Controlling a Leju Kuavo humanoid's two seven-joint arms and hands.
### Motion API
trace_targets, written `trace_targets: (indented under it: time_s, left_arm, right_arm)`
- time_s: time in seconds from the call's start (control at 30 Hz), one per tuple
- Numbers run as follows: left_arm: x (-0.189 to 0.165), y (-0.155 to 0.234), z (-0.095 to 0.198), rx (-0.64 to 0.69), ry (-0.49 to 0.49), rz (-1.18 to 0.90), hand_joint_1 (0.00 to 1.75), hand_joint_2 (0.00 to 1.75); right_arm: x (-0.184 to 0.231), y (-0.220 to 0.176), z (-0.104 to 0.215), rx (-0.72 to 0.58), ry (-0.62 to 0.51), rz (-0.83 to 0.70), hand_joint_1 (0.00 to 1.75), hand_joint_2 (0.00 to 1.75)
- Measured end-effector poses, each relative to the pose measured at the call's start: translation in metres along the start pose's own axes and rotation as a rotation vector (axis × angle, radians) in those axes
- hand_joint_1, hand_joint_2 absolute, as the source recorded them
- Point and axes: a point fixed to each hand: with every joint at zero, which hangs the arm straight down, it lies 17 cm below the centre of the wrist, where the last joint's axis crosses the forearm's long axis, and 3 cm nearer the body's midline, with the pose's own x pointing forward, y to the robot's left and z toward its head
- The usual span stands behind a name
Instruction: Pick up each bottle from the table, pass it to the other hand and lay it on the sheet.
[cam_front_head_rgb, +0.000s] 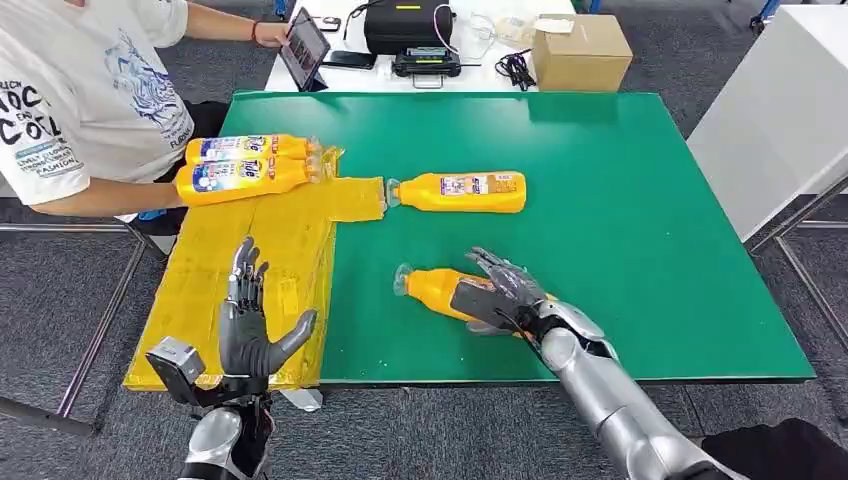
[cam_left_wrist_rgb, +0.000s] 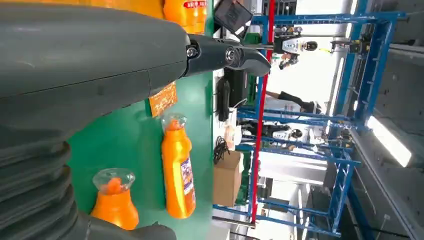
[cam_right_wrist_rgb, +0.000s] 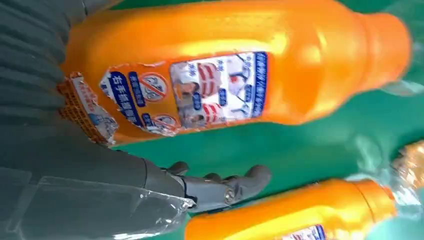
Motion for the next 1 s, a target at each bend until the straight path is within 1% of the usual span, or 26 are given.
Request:
trace_targets:
  time_s: [0.17,0.27,0.67,0.7,0.73,0.87,0.9,1.0]
  left_arm:
    - [-0.001,0.004,0.001,0.012,0.007,0.01,0.0,1.75]
    - [-0.003,0.005,0.002,0.015,0.015,0.02,0.0,1.75]
    - [-0.005,0.009,0.003,0.024,0.027,0.026,0.0,1.75]
    - [-0.006,0.009,0.003,0.026,0.031,0.029,0.0,1.75]
    - [-0.007,0.009,0.003,0.027,0.035,0.031,0.0,1.75]
    - [-0.01,0.01,0.004,0.031,0.045,0.036,0.0,1.75]
    - [-0.01,0.01,0.005,0.031,0.046,0.036,0.0,1.75]
    - [-0.012,0.01,0.005,0.031,0.051,0.036,0.0,1.75]
  right_arm:
    - [-0.024,-0.002,0.006,0.078,0.08,0.105,0.0,1.75]
    - [-0.034,-0.004,0.009,0.117,0.108,0.158,0.0,1.75]
    - [-0.046,-0.005,0.011,0.182,0.141,0.256,0.0,1.75]
    - [-0.047,-0.004,0.011,0.199,0.144,0.273,0.65,1.75]
    - [-0.047,-0.002,0.01,0.215,0.148,0.289,1.52,1.75]
    - [-0.047,0.002,0.006,0.233,0.151,0.304,1.52,1.75]
    - [-0.046,0.003,0.005,0.233,0.148,0.307,1.75,1.75]
    - [-0.046,0.003,0.004,0.236,0.148,0.315,1.75,1.75]
